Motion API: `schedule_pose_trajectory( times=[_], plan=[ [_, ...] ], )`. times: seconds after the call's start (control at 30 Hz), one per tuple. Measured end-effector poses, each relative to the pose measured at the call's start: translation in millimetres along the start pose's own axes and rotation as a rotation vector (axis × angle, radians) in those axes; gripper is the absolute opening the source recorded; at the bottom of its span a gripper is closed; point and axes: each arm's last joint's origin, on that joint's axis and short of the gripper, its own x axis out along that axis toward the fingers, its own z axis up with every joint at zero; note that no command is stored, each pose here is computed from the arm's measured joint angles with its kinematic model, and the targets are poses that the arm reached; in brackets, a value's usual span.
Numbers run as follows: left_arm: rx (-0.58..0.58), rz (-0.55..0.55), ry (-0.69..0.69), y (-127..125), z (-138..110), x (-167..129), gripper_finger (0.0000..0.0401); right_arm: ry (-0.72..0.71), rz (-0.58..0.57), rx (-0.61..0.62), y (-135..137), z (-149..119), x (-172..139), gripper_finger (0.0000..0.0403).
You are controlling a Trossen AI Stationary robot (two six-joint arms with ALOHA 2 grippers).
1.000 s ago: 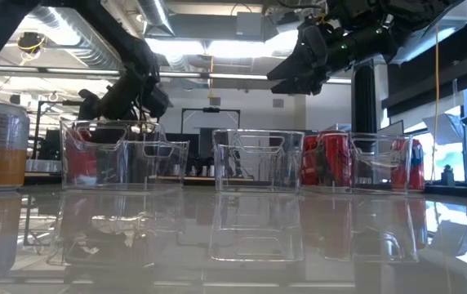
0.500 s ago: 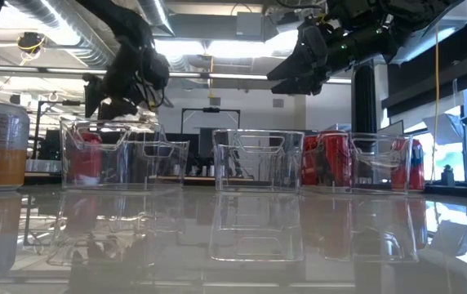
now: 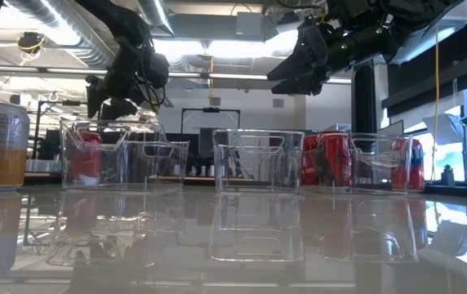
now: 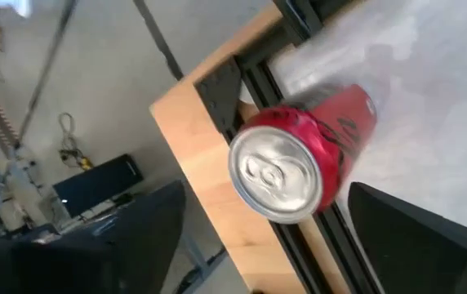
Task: Sort soda cans
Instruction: Put the top red black soda can into the right transparent bin
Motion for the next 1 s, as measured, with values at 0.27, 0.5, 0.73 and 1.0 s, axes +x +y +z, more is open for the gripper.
schedule_pose_trajectory(
  times=[0.27,0.5,0.73,1.0],
  plan=[
    [0.064,0.032,-0.016,-0.8,1.2,-1.2,0.0361,0.008,0.001,0.003,0.0,-0.7,0.0,0.0337],
    [0.13,0.047,-0.011,-1.2,0.4,-1.8,0.0381,0.006,0.001,0.003,0.0,-0.6,0.0,0.0337],
    [0.181,0.047,-0.035,-2.2,3.0,-2.4,0.0391,0.006,-0.017,0.002,-0.5,-0.6,0.0,0.0337],
    [0.141,-0.012,-0.03,-4.8,2.4,-2.2,0.0389,0.031,-0.016,0.006,-0.5,-3.0,0.0,0.0337]
  ],
)
